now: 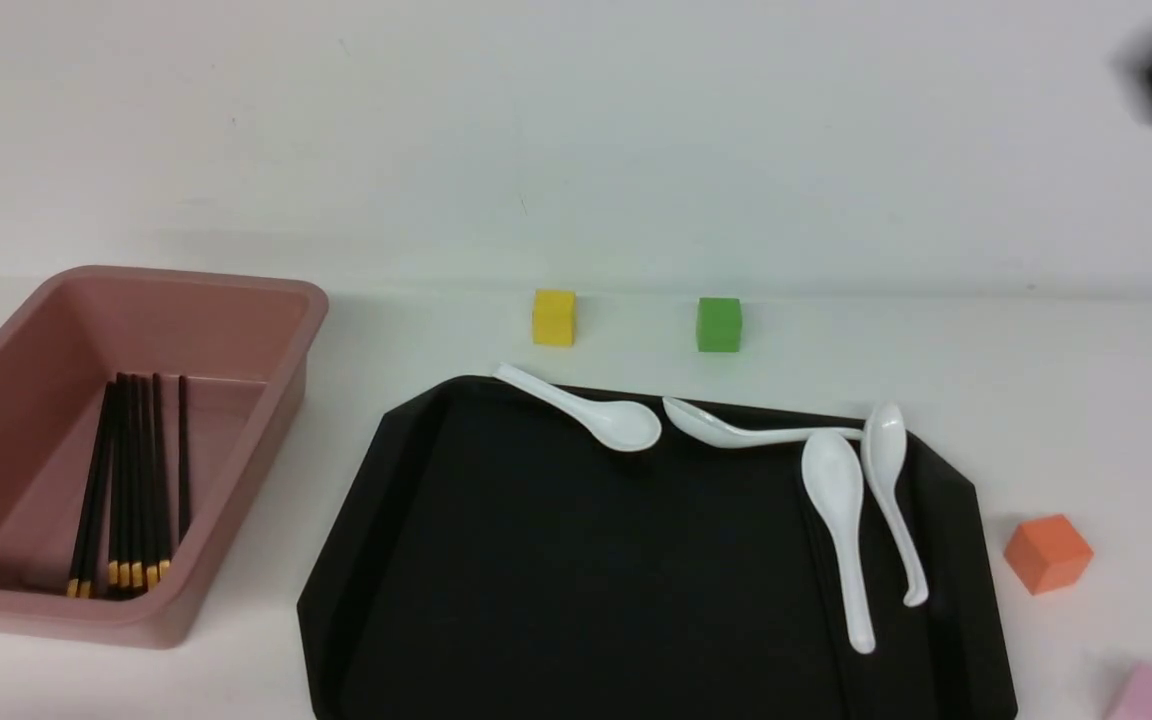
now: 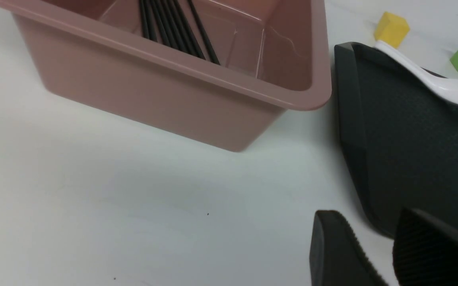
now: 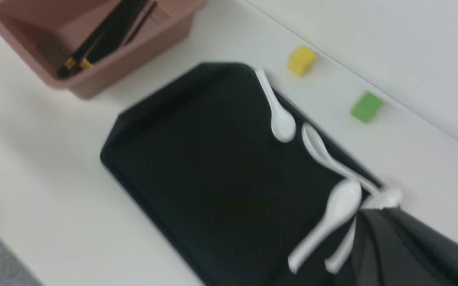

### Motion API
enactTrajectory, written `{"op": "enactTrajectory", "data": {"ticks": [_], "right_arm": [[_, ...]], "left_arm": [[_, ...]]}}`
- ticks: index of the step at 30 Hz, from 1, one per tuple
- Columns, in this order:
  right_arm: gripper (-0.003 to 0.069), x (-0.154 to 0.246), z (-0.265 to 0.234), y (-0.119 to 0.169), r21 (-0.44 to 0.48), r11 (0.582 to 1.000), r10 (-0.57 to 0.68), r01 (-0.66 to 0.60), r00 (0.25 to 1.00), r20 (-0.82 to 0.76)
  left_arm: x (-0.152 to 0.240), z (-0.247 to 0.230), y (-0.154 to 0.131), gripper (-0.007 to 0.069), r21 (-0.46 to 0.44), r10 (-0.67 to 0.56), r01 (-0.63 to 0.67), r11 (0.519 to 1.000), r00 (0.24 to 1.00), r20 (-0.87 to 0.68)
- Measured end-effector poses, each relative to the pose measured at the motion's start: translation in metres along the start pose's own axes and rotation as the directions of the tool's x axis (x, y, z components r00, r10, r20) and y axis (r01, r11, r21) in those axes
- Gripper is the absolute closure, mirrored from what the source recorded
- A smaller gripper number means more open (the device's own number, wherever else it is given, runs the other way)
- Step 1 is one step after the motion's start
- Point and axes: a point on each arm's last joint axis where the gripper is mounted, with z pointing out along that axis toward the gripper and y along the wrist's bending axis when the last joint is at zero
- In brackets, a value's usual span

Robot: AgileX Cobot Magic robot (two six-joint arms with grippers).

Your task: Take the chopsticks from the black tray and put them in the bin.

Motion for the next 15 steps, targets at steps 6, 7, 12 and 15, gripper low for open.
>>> {"op": "enactTrajectory", "data": {"ticks": [6,7,12,15], "right_arm": [[0.0664,0.081,-0.019,0.007,0.021,1.000,0.003,-0.006,0.985,0.170],[0.0663,0.096,-0.016,0.007,0.025,1.000,0.004,-0.009,0.979,0.203],[0.0659,0.156,0.007,0.009,0.017,0.996,0.074,-0.086,0.931,0.358],[0.0659,0.170,0.018,0.009,-0.003,0.990,0.128,-0.141,0.888,0.442]], "left_arm": [[0.000,0.000,0.000,0.0387,0.000,0.000,0.000,1.000,1.000,0.000],[0.000,0.000,0.000,0.0387,0.000,0.000,0.000,1.000,1.000,0.000],[0.000,0.000,0.000,0.0387,0.000,-0.001,0.001,1.000,1.000,0.000],[0.000,0.000,0.000,0.0387,0.000,-0.001,0.001,1.000,1.000,0.000]]}}
